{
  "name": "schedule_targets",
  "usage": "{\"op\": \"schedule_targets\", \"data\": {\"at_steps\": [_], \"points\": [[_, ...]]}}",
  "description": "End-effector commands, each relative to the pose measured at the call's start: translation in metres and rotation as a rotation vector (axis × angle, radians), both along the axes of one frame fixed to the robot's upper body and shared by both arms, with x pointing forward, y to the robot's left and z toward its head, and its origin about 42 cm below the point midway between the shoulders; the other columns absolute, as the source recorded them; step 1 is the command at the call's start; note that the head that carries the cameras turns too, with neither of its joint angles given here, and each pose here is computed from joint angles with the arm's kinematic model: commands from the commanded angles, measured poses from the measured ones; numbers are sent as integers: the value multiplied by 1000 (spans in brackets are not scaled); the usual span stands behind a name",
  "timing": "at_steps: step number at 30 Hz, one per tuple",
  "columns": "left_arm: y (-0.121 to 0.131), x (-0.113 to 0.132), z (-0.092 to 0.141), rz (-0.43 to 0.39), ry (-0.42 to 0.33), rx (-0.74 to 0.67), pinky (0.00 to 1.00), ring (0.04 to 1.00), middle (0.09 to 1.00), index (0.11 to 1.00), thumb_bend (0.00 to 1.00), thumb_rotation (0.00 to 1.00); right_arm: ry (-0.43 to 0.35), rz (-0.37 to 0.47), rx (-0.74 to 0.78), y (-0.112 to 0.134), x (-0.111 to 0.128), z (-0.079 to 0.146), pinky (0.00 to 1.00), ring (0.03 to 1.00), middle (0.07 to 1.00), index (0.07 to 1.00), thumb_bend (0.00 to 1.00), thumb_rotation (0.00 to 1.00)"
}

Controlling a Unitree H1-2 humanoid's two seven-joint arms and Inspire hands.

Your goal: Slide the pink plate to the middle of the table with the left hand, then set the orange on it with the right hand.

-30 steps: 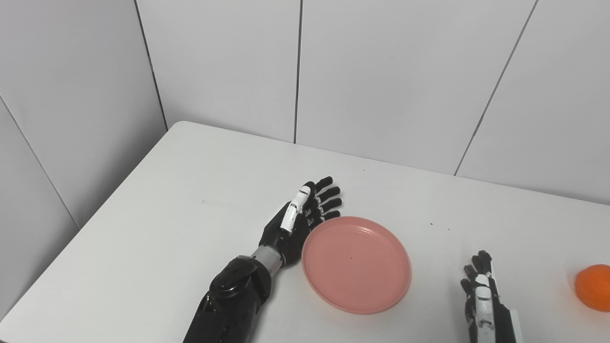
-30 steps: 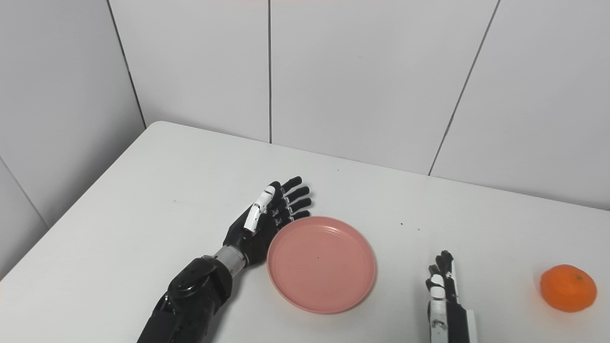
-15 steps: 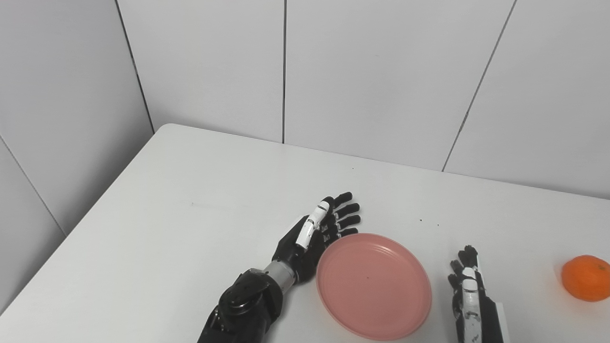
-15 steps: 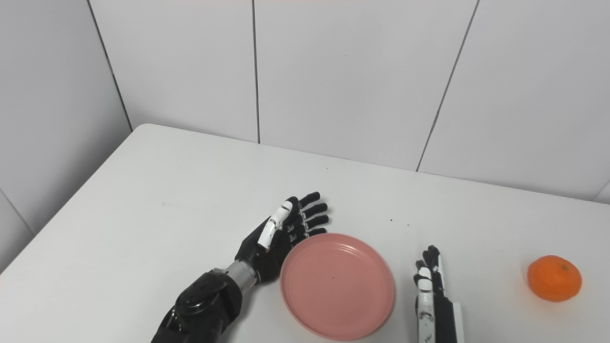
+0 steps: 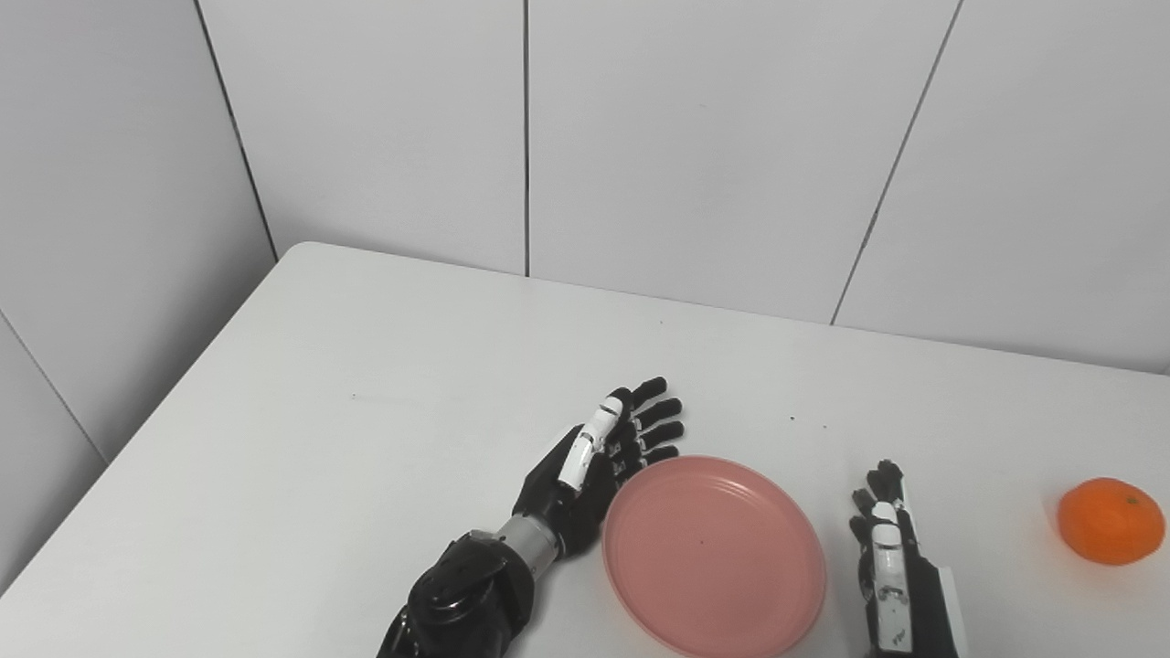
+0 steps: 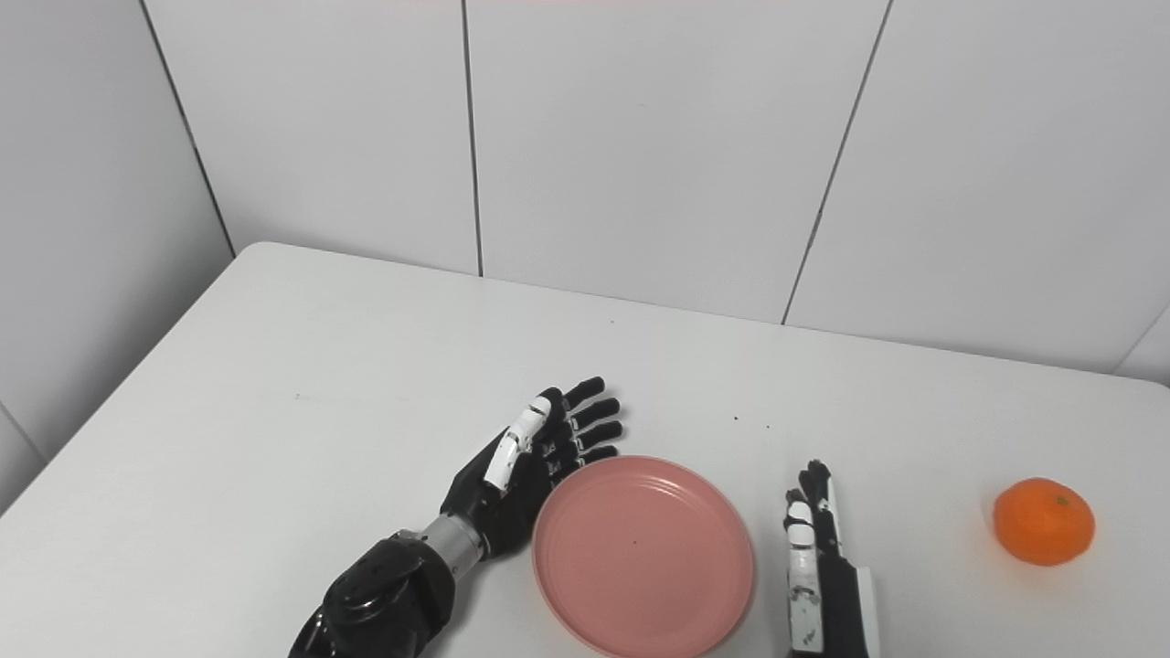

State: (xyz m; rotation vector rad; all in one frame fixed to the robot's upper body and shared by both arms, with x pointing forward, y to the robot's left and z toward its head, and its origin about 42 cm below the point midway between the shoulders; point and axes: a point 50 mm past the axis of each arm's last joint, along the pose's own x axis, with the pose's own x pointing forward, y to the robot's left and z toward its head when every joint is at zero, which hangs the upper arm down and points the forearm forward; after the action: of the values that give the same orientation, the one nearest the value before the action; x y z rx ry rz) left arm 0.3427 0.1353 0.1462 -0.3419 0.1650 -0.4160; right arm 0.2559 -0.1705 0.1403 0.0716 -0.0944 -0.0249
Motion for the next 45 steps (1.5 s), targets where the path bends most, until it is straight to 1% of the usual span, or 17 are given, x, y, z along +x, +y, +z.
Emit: {"op": "schedule_targets", "data": {"at_steps": [1, 7, 8, 13, 15, 19, 21, 26, 28, 30, 34, 37, 39, 40, 42, 44, 45], "points": [[7, -5, -8, 10, 47, 34, 903, 907, 915, 905, 364, 1000, -50, -2, -6, 1, 7, 17, 979, 968, 982, 982, 245, 1000], [15, -6, -9, 26, 29, 41, 905, 905, 909, 901, 369, 1000, -74, -33, -49, -6, 14, 26, 953, 957, 965, 965, 272, 1000], [17, -6, -9, 30, 26, 43, 905, 904, 909, 901, 369, 1000, -82, -44, -60, -7, 15, 27, 947, 944, 952, 953, 252, 1000], [22, -4, -11, 48, 12, 65, 906, 904, 910, 905, 375, 1000, -115, -70, -138, -10, 21, 38, 961, 923, 931, 934, 235, 1000], [24, -4, -12, 49, 9, 69, 908, 905, 914, 908, 375, 1000, -129, -77, -174, -11, 22, 43, 923, 908, 921, 923, 205, 1000], [26, -4, -16, 62, 12, 57, 911, 906, 915, 906, 364, 1000, -168, -79, -212, -14, 26, 53, 868, 891, 913, 906, 195, 1000], [28, -4, -18, 66, 13, 53, 914, 909, 918, 908, 361, 1000, -185, -78, -225, -16, 27, 57, 858, 889, 912, 902, 195, 1000], [33, -4, -24, 80, 19, 40, 919, 913, 924, 912, 358, 1000, -237, -93, -319, -24, 30, 67, 838, 873, 899, 887, 268, 1000], [37, -4, -27, 86, 23, 35, 920, 913, 925, 915, 355, 1000, -265, -112, -374, -25, 29, 72, 828, 872, 899, 887, 334, 1000], [40, -5, -28, 94, 27, 33, 918, 910, 923, 912, 356, 1000, -300, -131, -420, -26, 27, 76, 821, 874, 899, 889, 374, 1000], [49, -5, -33, 101, 20, 22, 929, 914, 922, 911, 351, 1000, -350, -182, -536, -28, 27, 86, 853, 890, 900, 898, 464, 1000], [55, -5, -36, 101, 15, 13, 935, 917, 924, 915, 352, 1000, -378, -227, -629, -31, 27, 96, 862, 896, 904, 903, 466, 989], [58, -5, -38, 103, 17, 10, 937, 919, 926, 919, 354, 1000, -385, -251, -667, -34, 27, 100, 862, 897, 905, 904, 471, 962], [60, -5, -38, 107, 21, 8, 938, 919, 926, 917, 351, 1000, -387, -265, -682, -37, 26, 103, 855, 896, 904, 906, 490, 904], [64, -5, -40, 111, 23, 4, 943, 924, 930, 918, 342, 1000, -390, -293, -701, -42, 27, 107, 823, 882, 900, 909, 556, 809], [69, -4, -42, 107, 20, -3, 947, 927, 932, 920, 339, 1000, -390, -327, -717, -46, 27, 110, 812, 876, 897, 907, 578, 783], [71, -4, -43, 104, 18, -7, 957, 933, 936, 925, 335, 1000, -390, -342, -725, -47, 28, 111, 806, 874, 897, 902, 626, 737]]}}
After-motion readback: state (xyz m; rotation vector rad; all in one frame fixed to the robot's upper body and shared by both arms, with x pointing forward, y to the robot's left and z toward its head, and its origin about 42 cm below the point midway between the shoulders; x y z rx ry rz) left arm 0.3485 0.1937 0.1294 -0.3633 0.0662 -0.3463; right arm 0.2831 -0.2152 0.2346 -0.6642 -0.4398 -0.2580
